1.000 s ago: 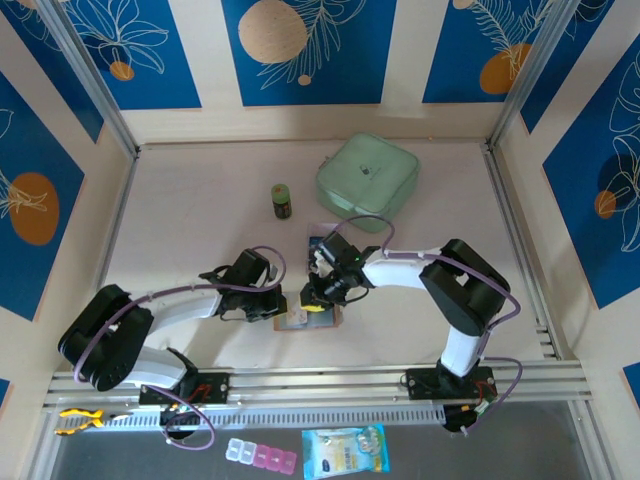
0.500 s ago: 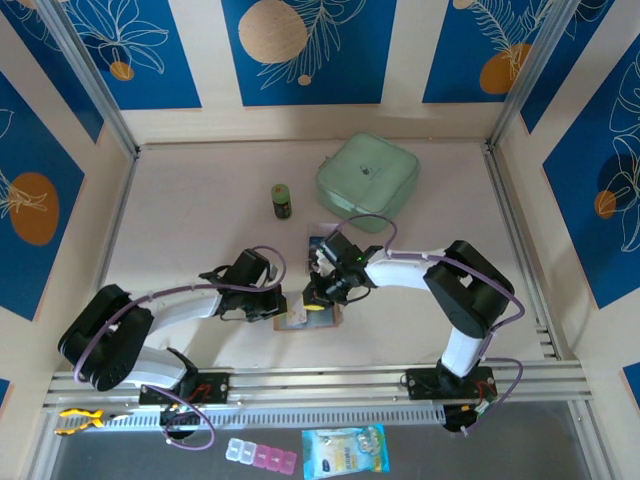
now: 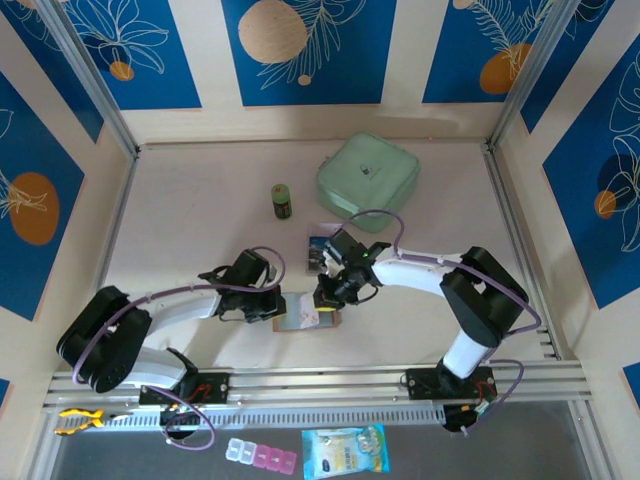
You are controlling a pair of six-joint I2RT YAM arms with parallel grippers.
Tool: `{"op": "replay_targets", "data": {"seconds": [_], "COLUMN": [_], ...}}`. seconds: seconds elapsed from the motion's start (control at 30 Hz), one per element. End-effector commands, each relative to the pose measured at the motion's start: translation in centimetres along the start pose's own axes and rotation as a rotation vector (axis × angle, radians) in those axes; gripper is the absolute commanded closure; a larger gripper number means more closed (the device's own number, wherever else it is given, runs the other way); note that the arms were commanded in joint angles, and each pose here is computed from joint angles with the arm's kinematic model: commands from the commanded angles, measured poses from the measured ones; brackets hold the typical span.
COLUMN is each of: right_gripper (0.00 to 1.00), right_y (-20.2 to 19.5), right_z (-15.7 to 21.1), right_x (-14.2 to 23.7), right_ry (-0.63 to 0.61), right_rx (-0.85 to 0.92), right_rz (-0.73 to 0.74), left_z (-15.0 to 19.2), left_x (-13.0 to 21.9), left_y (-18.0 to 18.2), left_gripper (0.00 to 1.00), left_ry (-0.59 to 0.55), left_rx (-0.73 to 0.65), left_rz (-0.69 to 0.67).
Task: Take the credit cards out of the card holder
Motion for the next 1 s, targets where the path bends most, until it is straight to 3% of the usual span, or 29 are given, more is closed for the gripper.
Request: {"op": "replay_targets", "data": {"seconds": [0.0,0.97], "right_gripper": [0.91,0.91], "right_y": [-0.2,1.4], "right_z": [0.3,0.2], "right_x": [1.4,0.1], "right_ry": [-0.012,0.004], "right_rx": [0.014,0.033], "right_rz": [0.074,0.111], "left_z": [1.1,0.5], "left_x": [0.0,-1.2], "left_y": [1.2,-0.8], "left_gripper": [1.0,1.0], "left_ry": [0.044,0.047], "left_rx": [0.025,-0.002], "left_rz": [-0.075,0.035]}}
Point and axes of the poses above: each hand's point on the last joint's axis, 136 mm out from that joint toward the fingers, its own x axis back along the fingers, its own y axis along the line the jaws close on, z = x × y, the point moved 8 cm from there along x, back along the fingers, and after that the axes turned 7 degrees about -x, right-handed, at the moved point
